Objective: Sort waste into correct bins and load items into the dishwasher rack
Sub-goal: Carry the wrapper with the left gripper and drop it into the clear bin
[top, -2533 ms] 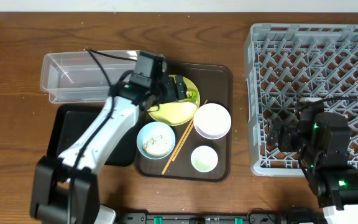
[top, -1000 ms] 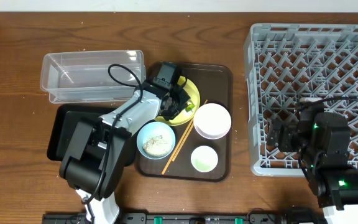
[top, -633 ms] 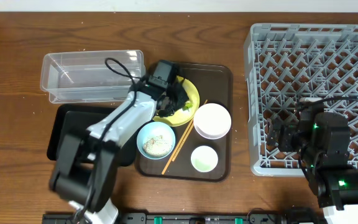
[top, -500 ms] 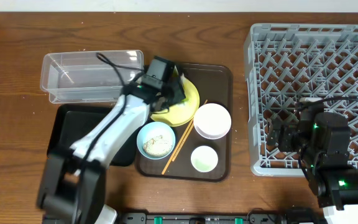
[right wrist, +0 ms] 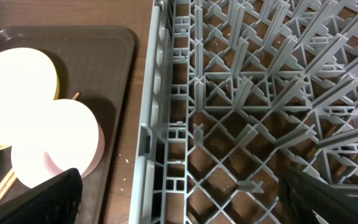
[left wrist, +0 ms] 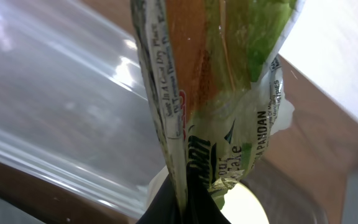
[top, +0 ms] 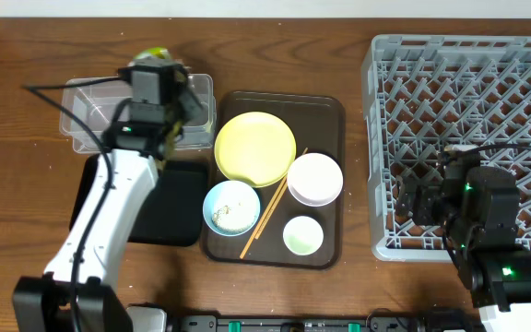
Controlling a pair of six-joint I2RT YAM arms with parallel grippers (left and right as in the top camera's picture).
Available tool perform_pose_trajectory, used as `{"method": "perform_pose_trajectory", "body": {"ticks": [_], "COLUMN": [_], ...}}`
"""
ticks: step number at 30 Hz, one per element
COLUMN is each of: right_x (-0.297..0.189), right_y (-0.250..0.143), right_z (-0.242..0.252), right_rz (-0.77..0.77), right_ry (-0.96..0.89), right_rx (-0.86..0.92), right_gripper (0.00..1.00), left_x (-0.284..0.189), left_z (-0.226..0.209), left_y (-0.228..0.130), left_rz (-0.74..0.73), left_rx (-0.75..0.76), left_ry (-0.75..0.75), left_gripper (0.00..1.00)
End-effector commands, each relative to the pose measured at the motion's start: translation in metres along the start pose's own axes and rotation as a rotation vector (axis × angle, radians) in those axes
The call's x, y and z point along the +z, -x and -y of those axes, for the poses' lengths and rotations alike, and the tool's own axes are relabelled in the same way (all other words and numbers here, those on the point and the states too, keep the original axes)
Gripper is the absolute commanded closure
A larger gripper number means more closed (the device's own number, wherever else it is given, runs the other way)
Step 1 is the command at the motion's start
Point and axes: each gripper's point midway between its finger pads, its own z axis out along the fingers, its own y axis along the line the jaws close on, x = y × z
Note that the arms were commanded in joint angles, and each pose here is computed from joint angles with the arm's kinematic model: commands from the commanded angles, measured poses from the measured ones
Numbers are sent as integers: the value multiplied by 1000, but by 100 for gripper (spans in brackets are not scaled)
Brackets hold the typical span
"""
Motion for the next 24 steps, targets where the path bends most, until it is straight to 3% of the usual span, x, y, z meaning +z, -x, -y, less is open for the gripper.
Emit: {"method": "perform_pose_trajectory", "body": {"ticks": [1,8,9,10,11,14,20,24], "right_x": [-6,-6,-6,-6,-6,-6,-6,-6], "right_y": [10,7,7,6,6,5,5,5], "right_z": [-1,0,0,0,0,0,0,0], "right_rz": [26,17,15,12,10,8,9,9], "right_ry": [3,2,2,1,1,0,0,0], "right_rx": [11,11,11,11,12,11,11,11], "right_gripper": [1,1,1,1,1,1,1,1], "left_x": [19,46,46,46,45,39,11,-14], "left_z": [-22,-36,-36,-35,-35,-31,-15,2], "left_y": [8,2,2,2,3,7,23,5], "left_rz": [11,-12,-12,-11,-9,5,46,-43], "left_rx": [-165,-203,-203,-203,-203,-190,-75,73], "left_ry": [67,107,107,106,104,89,20,-77], "left_gripper": [94,88,83,69,61,51,51,51]}}
